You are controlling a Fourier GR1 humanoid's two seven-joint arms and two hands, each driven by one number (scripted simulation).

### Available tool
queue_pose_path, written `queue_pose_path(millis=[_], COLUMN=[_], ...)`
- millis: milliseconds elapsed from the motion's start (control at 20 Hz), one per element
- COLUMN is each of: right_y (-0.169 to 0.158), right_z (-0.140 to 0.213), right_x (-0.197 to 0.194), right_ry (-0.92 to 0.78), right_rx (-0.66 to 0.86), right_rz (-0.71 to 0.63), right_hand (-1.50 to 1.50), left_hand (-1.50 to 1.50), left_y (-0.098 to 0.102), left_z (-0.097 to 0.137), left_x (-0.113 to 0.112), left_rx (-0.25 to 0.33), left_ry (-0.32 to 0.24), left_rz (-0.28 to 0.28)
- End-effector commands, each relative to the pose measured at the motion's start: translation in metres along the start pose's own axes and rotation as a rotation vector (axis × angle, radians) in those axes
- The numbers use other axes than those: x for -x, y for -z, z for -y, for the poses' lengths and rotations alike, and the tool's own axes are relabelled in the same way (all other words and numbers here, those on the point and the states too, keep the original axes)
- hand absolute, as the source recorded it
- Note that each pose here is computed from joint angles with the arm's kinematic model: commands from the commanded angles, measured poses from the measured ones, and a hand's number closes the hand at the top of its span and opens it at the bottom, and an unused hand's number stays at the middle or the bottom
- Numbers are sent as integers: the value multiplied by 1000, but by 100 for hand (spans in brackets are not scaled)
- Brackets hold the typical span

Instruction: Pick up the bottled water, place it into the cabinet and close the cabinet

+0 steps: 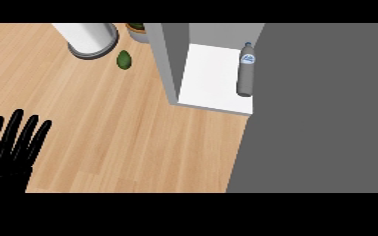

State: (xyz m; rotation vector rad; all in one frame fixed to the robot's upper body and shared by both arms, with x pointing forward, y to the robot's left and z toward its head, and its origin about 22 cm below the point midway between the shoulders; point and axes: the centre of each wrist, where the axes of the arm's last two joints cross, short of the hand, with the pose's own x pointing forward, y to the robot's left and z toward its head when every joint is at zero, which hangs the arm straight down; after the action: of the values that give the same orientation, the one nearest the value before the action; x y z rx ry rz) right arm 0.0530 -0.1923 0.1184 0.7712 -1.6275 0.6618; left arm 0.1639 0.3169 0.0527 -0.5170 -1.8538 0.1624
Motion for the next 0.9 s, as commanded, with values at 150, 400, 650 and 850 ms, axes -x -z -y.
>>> queue_pose_path(millis=[150, 400, 650, 850], right_y=[22, 25, 28, 32], right_z=[-11, -2, 10, 11], right_x=[-14, -14, -20, -17], right_ry=[-8, -114, -223, -216], right_rx=[-195, -268, -330, -345], right_rz=[44, -6, 1, -14], right_hand=[150, 150, 150, 150], left_hand=[-150, -150, -150, -150], left_y=[2, 1, 6, 6], left_z=[-8, -9, -14, -18], left_x=[-9, -11, -17, -19], left_rx=[50, 67, 83, 83], left_ry=[0, 0, 2, 22], left_rz=[-2, -31, -26, -24])
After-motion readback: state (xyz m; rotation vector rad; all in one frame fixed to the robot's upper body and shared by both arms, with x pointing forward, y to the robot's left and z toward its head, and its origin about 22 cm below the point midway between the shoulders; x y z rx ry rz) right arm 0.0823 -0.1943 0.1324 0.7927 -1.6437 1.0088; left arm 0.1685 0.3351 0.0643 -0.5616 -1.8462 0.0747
